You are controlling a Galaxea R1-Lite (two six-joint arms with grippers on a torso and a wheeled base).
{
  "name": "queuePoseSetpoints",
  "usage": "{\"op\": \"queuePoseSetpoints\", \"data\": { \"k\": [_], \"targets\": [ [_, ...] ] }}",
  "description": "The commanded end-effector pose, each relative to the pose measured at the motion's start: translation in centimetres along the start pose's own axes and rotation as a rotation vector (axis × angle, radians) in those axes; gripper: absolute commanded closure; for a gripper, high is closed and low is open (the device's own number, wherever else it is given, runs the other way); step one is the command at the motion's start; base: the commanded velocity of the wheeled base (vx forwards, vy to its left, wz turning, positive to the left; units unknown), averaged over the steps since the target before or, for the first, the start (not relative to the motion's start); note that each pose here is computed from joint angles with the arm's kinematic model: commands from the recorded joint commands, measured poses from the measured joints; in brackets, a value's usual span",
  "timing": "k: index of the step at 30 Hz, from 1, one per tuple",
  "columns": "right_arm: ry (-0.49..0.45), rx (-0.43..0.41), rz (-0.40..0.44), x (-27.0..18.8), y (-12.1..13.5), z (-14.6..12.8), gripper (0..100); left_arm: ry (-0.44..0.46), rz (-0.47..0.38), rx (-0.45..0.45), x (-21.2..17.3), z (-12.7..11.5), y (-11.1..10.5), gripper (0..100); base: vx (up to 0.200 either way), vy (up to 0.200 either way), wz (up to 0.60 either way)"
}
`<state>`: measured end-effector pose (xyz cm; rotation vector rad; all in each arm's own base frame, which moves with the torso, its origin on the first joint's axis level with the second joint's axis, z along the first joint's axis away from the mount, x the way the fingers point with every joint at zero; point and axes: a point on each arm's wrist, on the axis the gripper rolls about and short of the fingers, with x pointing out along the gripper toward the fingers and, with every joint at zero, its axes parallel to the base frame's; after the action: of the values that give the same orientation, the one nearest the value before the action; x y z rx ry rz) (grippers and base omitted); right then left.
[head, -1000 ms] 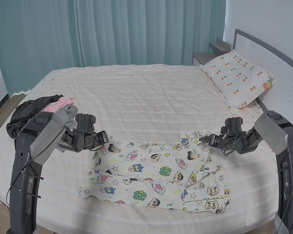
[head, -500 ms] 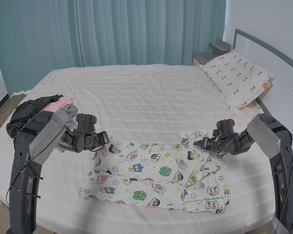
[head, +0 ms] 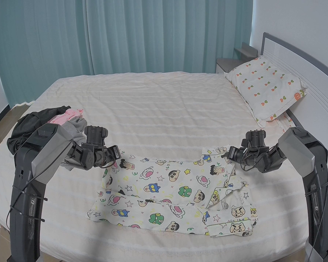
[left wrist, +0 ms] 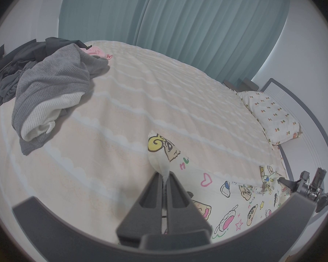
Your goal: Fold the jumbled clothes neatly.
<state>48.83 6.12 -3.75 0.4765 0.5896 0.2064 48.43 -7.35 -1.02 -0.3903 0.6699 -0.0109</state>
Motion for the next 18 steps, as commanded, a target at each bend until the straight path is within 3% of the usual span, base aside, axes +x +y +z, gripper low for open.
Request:
{"op": "queuePoseSetpoints", "data": {
  "k": [1,13,18],
  "targets": [
    [-0.035,0.021,0.001,-0.5,-0.7,0.4,100,-0.028,-0.005,0.0,-0.8,0.9,-0.5,100,0.0,0.0,0.0],
    [-0.086,0.013,0.02,-1.4,-0.5,1.0,100,-0.097,-0.002,-0.056,-1.5,2.5,-1.2,100,0.0,0.0,0.0],
    [-0.082,0.01,0.026,-2.1,-0.5,0.7,100,-0.084,0.003,-0.055,-1.4,2.1,-1.1,100,0.0,0.0,0.0]
  ]
}}
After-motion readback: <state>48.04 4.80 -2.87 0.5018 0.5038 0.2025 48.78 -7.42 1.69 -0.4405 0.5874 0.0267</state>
